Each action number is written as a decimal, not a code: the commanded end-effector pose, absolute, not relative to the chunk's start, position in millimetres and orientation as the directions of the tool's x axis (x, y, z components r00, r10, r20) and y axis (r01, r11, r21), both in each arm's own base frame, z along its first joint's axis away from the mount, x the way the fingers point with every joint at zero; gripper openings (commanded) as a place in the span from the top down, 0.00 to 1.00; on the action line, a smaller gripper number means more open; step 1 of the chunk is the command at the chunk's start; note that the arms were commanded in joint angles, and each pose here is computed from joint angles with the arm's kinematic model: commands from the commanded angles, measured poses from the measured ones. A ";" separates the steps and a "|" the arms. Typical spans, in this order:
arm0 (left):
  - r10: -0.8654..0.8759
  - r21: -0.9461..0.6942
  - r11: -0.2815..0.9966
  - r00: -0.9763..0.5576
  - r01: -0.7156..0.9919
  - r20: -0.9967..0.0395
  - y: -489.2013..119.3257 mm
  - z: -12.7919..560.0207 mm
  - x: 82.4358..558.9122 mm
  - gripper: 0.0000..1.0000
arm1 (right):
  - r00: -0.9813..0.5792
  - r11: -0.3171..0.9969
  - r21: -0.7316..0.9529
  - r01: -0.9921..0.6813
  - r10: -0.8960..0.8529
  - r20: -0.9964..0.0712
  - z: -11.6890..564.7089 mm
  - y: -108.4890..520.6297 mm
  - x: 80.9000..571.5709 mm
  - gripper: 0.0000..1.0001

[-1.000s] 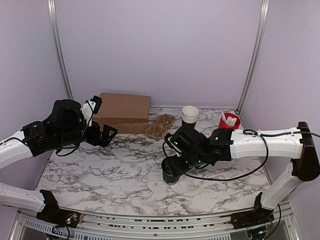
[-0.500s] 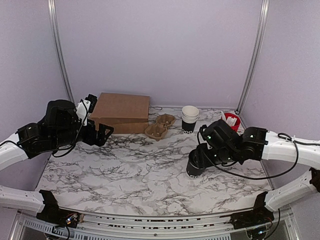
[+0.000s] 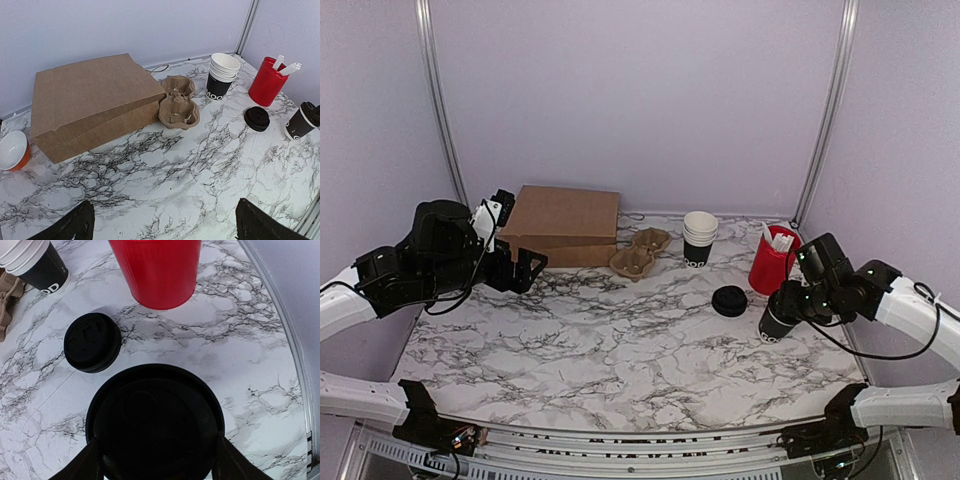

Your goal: Pack the takeout coffee

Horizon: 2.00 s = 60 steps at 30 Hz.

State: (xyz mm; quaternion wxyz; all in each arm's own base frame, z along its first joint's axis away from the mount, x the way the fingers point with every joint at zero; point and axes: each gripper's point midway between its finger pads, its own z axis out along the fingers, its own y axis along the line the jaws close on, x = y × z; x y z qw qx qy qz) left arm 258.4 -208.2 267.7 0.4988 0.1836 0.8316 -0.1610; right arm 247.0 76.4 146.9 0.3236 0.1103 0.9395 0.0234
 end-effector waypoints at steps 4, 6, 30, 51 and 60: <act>0.140 -0.088 0.879 -0.429 0.469 -0.892 -205.2 269.4 256.4 0.01 | -0.752 0.959 0.110 0.262 0.274 -0.599 140.3 58.6 262.4 0.39; 0.137 -0.090 0.879 -0.428 0.468 -0.893 -204.8 270.2 256.1 0.01 | -0.754 0.959 0.102 0.264 0.271 -0.598 138.1 58.3 263.6 0.37; 0.136 -0.093 0.877 -0.430 0.472 -0.893 -205.6 270.3 256.3 0.01 | -0.740 0.964 0.147 0.221 0.264 -0.618 162.7 66.3 266.9 0.00; 0.141 -0.117 0.869 -0.467 0.480 -0.873 -213.9 259.7 258.8 0.01 | -0.663 0.966 0.191 0.175 0.259 -0.702 208.3 58.3 253.1 0.00; 0.098 -0.157 0.909 -0.563 0.387 -0.821 -218.9 245.1 273.8 0.01 | -0.614 0.970 0.237 0.059 0.222 -0.757 227.7 70.8 253.2 0.00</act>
